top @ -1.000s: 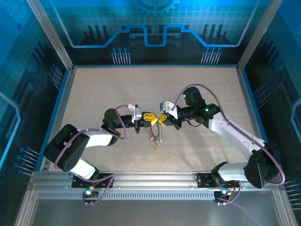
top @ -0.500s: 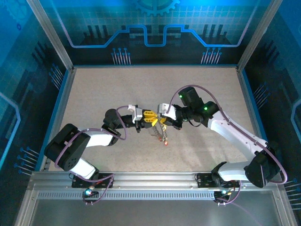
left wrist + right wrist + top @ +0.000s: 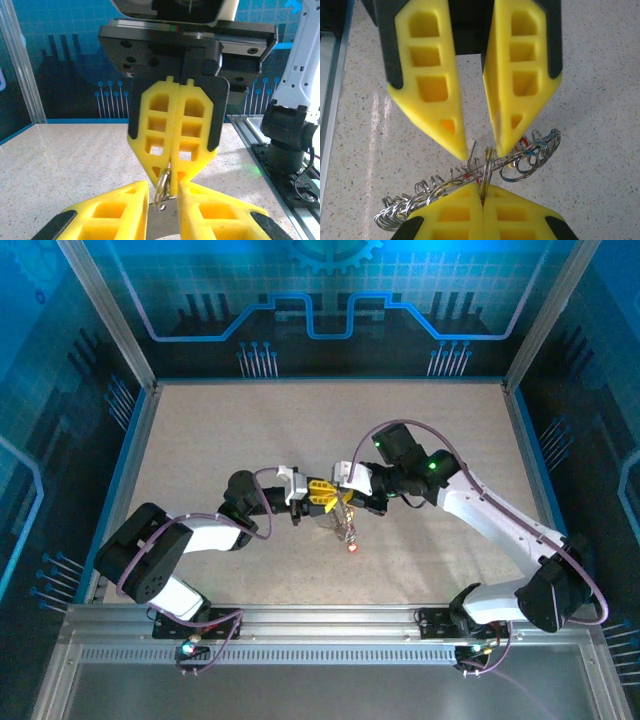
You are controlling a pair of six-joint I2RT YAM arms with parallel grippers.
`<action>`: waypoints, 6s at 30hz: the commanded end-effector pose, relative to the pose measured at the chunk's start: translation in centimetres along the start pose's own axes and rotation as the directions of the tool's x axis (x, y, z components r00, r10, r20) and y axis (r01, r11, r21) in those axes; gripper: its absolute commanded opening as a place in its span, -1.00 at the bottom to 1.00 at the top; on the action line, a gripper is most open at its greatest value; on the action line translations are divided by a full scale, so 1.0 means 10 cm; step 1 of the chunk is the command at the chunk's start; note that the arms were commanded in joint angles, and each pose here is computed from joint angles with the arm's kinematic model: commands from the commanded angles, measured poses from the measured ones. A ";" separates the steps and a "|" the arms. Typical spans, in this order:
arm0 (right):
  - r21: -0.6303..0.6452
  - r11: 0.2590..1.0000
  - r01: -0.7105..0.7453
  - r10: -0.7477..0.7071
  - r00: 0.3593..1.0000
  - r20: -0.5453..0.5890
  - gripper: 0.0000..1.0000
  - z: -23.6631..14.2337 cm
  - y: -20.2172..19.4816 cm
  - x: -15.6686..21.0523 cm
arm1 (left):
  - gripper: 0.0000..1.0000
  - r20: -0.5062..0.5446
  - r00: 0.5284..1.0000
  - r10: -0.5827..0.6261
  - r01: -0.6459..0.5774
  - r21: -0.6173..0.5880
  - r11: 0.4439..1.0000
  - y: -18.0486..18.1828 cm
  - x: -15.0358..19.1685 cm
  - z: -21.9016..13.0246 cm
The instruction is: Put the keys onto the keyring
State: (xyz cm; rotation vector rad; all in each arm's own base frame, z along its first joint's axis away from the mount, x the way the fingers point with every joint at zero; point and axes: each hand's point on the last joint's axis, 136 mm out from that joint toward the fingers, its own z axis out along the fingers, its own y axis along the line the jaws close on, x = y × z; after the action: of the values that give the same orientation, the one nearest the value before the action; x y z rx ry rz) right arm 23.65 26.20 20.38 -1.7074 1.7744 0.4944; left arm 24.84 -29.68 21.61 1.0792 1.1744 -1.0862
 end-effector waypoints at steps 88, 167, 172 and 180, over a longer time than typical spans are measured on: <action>-0.026 0.991 -0.132 0.134 0.986 0.097 -0.75 -0.14 -0.01 0.04 | -1.00 0.078 0.991 0.107 -0.111 0.052 0.992 -0.07 -0.20 0.04; 0.007 0.999 -0.051 0.041 0.878 0.476 0.01 -0.06 0.29 0.00 | -1.00 0.172 0.969 0.179 -0.217 0.232 0.948 -0.43 -0.73 0.03; 0.029 0.996 -0.084 0.057 0.854 0.517 0.01 -0.01 0.22 -0.04 | -1.00 0.173 0.970 0.173 -0.212 0.243 0.946 -0.44 -0.74 0.03; 0.035 0.999 0.009 -0.025 0.866 0.499 -0.01 -0.02 0.30 -0.03 | -1.00 0.171 0.972 0.160 -0.205 0.293 0.934 -0.49 -0.78 0.04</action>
State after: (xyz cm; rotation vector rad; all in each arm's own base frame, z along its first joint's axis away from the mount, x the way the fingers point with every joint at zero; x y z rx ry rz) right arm 21.23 26.17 19.32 -1.3587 1.4532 0.8210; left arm 20.59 -30.32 26.57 1.2590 0.9091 -1.2155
